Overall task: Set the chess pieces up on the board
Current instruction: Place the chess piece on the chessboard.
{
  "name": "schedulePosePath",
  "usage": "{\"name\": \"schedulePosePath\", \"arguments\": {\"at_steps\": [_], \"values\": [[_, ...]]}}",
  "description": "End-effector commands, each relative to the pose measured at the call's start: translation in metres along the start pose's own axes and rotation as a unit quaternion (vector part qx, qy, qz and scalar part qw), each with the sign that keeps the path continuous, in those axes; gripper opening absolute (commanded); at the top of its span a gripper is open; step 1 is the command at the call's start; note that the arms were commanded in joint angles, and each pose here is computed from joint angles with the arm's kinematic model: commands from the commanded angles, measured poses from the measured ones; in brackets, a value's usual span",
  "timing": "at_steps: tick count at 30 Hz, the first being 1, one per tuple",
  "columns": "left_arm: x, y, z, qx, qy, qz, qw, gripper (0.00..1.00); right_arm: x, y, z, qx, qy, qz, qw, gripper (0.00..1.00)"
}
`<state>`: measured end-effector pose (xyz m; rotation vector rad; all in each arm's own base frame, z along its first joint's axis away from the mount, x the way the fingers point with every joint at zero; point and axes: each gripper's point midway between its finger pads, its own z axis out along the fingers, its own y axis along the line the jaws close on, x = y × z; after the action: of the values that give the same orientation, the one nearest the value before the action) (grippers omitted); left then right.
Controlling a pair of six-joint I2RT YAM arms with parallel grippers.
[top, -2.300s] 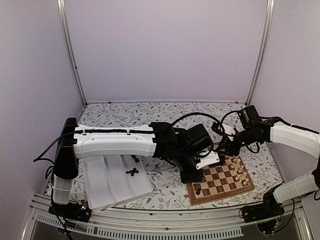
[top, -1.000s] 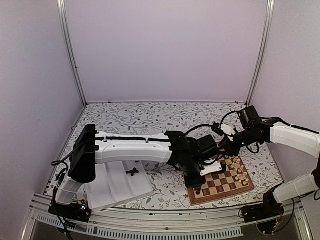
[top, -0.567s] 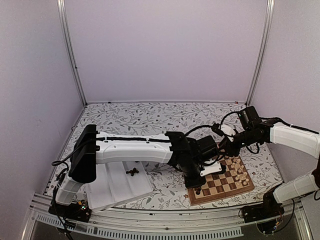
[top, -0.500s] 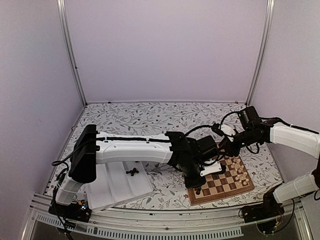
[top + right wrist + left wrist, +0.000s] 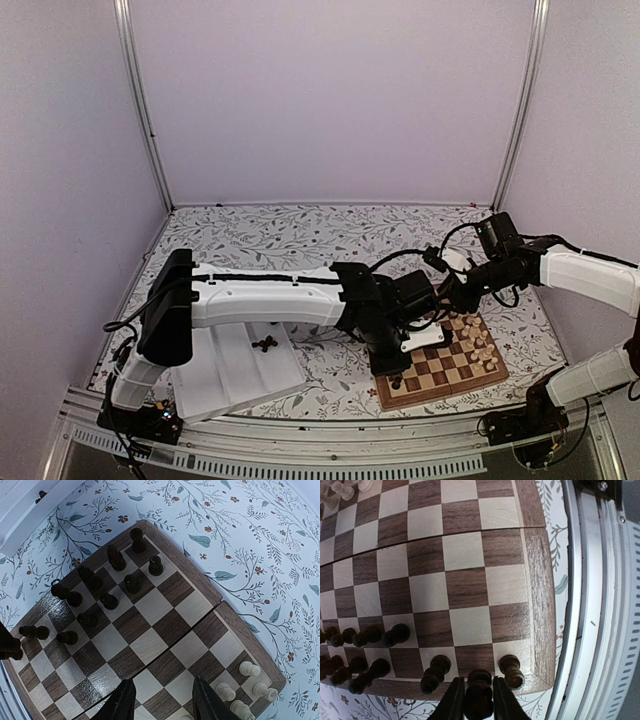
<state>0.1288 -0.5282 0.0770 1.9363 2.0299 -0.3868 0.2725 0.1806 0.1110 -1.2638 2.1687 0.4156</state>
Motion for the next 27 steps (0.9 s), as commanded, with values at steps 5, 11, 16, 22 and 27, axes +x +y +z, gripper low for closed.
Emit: {"name": "schedulePosePath", "arguments": {"at_steps": [5, 11, 16, 22, 27], "values": [[-0.006, -0.006, -0.004, 0.003, -0.006, 0.008, 1.000, 0.28, 0.001, -0.002, 0.002, 0.002, -0.001, 0.005, 1.000, 0.42], [-0.010, -0.005, -0.008, 0.000, -0.012, 0.008, 1.000, 0.33, 0.001, -0.002, 0.001, 0.002, -0.002, 0.004, 1.000, 0.42], [-0.020, -0.002, -0.026, -0.010, -0.035, 0.010, 0.999, 0.35, -0.002, -0.002, -0.001, 0.003, -0.006, 0.004, 1.000, 0.42], [-0.037, 0.017, -0.075, -0.068, -0.082, 0.019, 0.994, 0.41, -0.014, -0.003, -0.016, 0.012, -0.018, -0.005, 1.000, 0.42], [-0.037, 0.042, -0.127, -0.112, -0.130, -0.008, 0.985, 0.44, -0.035, -0.005, -0.038, 0.020, -0.034, -0.027, 0.999, 0.44]]}}
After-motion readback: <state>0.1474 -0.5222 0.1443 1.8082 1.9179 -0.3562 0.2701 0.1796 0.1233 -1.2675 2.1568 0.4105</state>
